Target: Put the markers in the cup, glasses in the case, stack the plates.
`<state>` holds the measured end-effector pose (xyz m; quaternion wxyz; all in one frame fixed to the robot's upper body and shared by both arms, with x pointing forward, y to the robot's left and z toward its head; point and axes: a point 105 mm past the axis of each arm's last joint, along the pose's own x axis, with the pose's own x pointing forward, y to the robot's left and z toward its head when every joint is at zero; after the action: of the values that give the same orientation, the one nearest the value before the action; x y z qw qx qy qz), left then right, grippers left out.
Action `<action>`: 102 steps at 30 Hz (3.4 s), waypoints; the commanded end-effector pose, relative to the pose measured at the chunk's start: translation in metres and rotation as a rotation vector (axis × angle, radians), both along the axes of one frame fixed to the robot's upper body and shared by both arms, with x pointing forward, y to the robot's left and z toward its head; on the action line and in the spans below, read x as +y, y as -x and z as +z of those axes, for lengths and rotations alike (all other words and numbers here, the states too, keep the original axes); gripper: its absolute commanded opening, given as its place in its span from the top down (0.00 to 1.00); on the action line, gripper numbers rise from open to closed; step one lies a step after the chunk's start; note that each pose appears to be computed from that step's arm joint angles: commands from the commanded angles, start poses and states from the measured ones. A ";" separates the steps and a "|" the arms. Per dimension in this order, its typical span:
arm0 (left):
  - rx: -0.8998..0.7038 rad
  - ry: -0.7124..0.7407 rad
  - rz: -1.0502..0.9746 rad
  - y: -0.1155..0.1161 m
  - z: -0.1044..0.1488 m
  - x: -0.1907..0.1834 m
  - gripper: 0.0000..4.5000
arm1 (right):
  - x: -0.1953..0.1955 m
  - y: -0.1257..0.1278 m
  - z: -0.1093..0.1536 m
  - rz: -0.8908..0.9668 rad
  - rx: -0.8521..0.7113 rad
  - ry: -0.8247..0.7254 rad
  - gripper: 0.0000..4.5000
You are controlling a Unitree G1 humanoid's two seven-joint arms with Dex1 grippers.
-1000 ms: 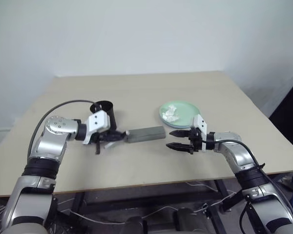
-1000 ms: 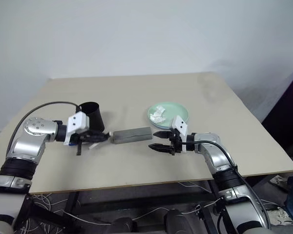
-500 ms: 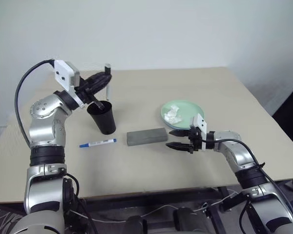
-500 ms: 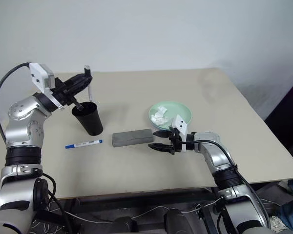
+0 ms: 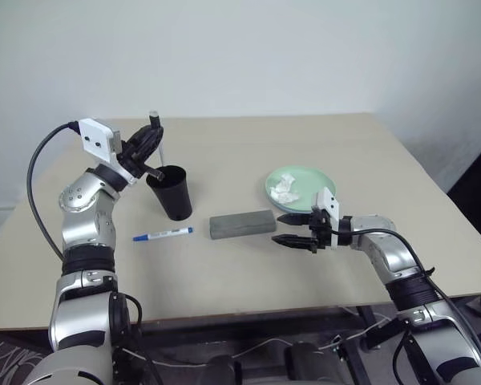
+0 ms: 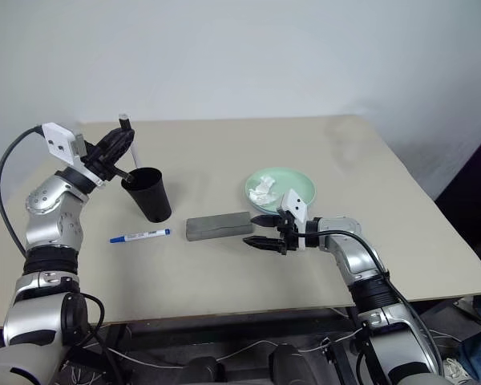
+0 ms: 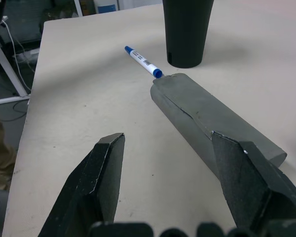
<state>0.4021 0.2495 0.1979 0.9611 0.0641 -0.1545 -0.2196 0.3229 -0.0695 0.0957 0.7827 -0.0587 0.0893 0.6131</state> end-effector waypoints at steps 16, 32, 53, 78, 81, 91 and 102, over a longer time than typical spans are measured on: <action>0.000 -0.026 -0.006 -0.008 -0.007 -0.007 0.34 | 0.003 -0.002 0.020 0.003 -0.060 -0.039 0.33; 0.095 -0.337 -0.451 0.037 0.031 -0.041 0.34 | 0.002 -0.003 0.024 -0.001 -0.057 -0.055 0.33; 0.890 -0.978 -0.452 0.041 -0.084 0.029 0.34 | 0.003 -0.010 0.028 0.003 -0.072 -0.049 0.33; 0.996 -1.027 -0.449 0.041 -0.119 0.023 0.69 | 0.001 -0.011 0.028 -0.014 -0.076 -0.042 0.33; 0.998 -1.016 -0.444 0.042 -0.119 0.025 0.92 | 0.001 -0.011 0.028 -0.014 -0.077 -0.041 0.33; 0.848 -0.858 -0.661 0.046 -0.092 -0.003 0.98 | 0.001 -0.012 0.028 -0.011 -0.081 -0.038 0.33; 0.190 -0.151 -0.703 0.032 0.030 -0.066 0.98 | 0.002 -0.008 0.026 -0.003 -0.074 -0.034 0.33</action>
<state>0.3649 0.1750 0.1962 0.8022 0.0941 0.0063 -0.5895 0.3295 -0.0689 0.1058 0.7884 -0.0573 0.0780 0.6075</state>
